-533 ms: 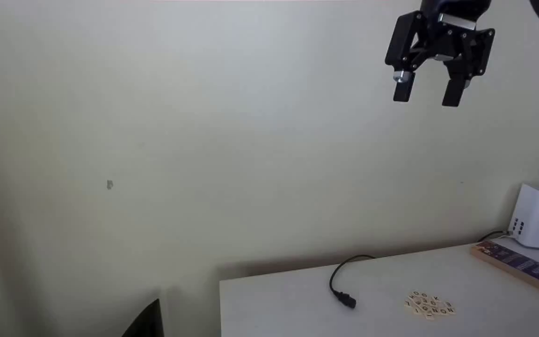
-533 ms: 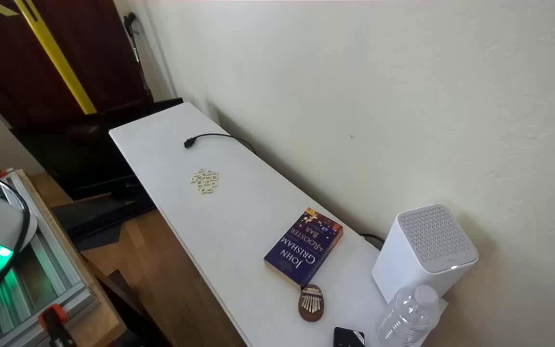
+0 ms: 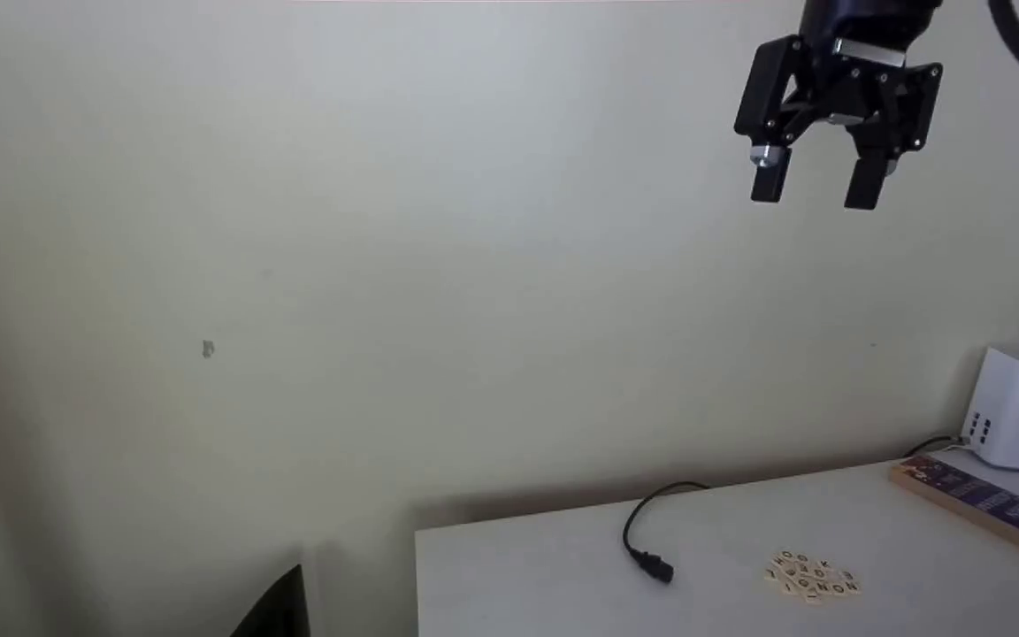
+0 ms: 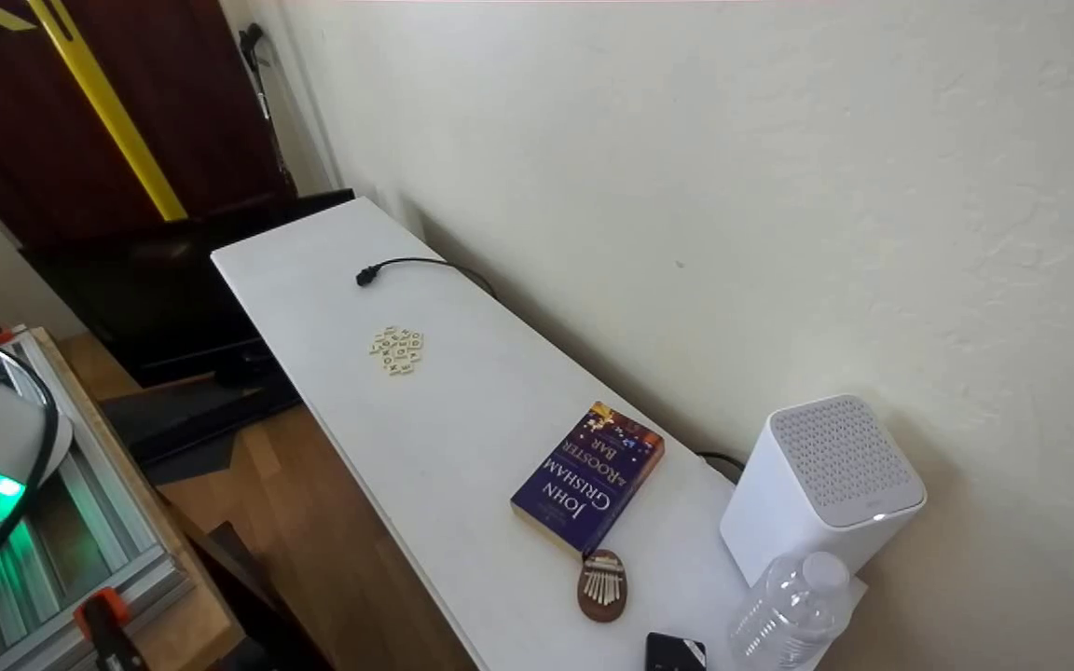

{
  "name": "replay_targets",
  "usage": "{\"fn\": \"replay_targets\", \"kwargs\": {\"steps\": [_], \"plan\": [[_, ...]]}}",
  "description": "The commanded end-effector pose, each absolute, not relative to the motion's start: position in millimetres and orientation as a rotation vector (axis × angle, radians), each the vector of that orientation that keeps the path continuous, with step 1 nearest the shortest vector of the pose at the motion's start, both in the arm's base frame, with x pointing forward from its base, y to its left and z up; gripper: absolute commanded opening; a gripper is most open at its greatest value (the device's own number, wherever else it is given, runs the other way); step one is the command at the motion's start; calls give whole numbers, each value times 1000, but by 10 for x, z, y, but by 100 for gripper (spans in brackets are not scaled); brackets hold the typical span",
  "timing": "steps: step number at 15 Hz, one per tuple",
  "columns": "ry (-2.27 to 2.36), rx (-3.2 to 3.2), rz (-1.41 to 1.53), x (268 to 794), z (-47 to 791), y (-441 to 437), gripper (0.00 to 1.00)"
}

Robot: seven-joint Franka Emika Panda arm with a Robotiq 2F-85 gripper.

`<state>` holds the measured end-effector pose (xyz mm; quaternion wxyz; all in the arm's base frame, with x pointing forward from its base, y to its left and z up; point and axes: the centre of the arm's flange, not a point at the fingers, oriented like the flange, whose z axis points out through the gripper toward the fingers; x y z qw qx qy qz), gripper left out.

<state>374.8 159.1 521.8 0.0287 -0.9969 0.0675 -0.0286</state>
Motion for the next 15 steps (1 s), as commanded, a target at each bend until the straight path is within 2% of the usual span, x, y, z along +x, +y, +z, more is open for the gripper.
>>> {"fn": "replay_targets", "kwargs": {"steps": [1, 4, 8, 13, 15], "plan": [[459, -3109, -34, 3791, 4832, 1117, 100], [630, -3092, -33, 3899, 4514, 643, 100], [592, -3063, -66, 4160, 4247, 230, 100], [484, -3111, -93, 4460, 3886, 130, 100], [524, -3087, -79, 4312, 3938, 150, 100]]}}
